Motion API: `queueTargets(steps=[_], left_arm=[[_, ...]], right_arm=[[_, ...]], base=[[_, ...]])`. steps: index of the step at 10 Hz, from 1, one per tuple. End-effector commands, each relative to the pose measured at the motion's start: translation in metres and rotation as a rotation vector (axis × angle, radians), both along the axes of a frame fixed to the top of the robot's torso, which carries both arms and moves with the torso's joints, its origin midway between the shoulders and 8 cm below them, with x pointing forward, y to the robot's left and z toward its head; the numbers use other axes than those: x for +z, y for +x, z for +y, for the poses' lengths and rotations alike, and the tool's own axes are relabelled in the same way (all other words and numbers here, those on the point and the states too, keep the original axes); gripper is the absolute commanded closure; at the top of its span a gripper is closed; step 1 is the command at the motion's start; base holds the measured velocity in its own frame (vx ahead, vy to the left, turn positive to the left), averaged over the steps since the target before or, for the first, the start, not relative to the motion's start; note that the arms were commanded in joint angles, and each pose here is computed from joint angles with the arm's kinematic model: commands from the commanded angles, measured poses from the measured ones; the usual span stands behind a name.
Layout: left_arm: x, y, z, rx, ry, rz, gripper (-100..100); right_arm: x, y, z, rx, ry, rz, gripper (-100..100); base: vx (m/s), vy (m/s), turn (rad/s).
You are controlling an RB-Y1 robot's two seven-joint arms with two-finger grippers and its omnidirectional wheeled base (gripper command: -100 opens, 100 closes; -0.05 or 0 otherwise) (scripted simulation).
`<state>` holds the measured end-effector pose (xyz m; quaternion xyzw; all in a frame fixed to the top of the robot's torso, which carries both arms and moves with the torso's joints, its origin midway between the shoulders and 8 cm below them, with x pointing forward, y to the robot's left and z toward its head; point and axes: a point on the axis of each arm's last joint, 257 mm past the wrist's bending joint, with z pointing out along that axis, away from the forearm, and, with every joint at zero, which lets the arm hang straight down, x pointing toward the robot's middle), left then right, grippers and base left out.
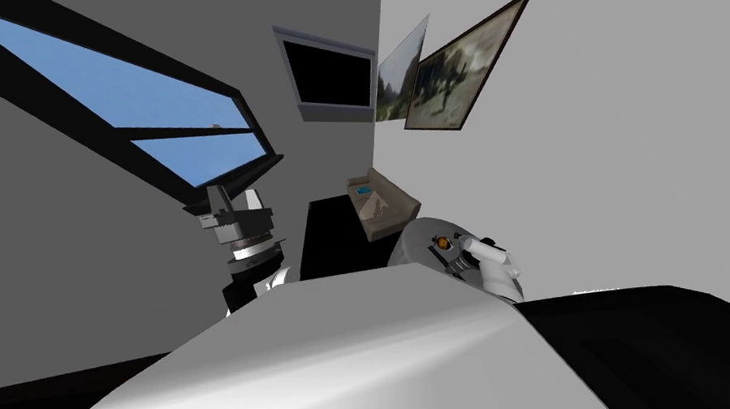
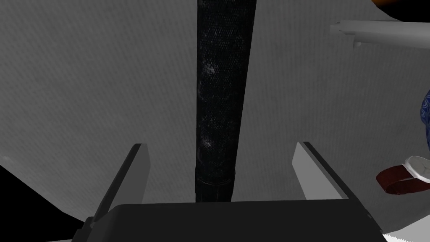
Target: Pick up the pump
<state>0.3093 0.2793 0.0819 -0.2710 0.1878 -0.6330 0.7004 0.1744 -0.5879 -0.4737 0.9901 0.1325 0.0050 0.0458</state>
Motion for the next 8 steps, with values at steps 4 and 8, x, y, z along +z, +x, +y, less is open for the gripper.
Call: queueTargets(steps=[4, 8], left_arm=[[0.000, 0.000, 0.000, 0.000, 0.000, 0.000, 0], [0.000, 0.000, 0.000, 0.000, 0.000, 0.000, 0]], right_arm=[[-0.008, -0.007, 0.009, -0.017, 0.023, 0.015, -100], [-0.020, -0.008, 0.015, -0.011, 0.024, 0.014, -100]], base=[[0.037, -0.015, 0.001], [0.014, -0.020, -0.021]])
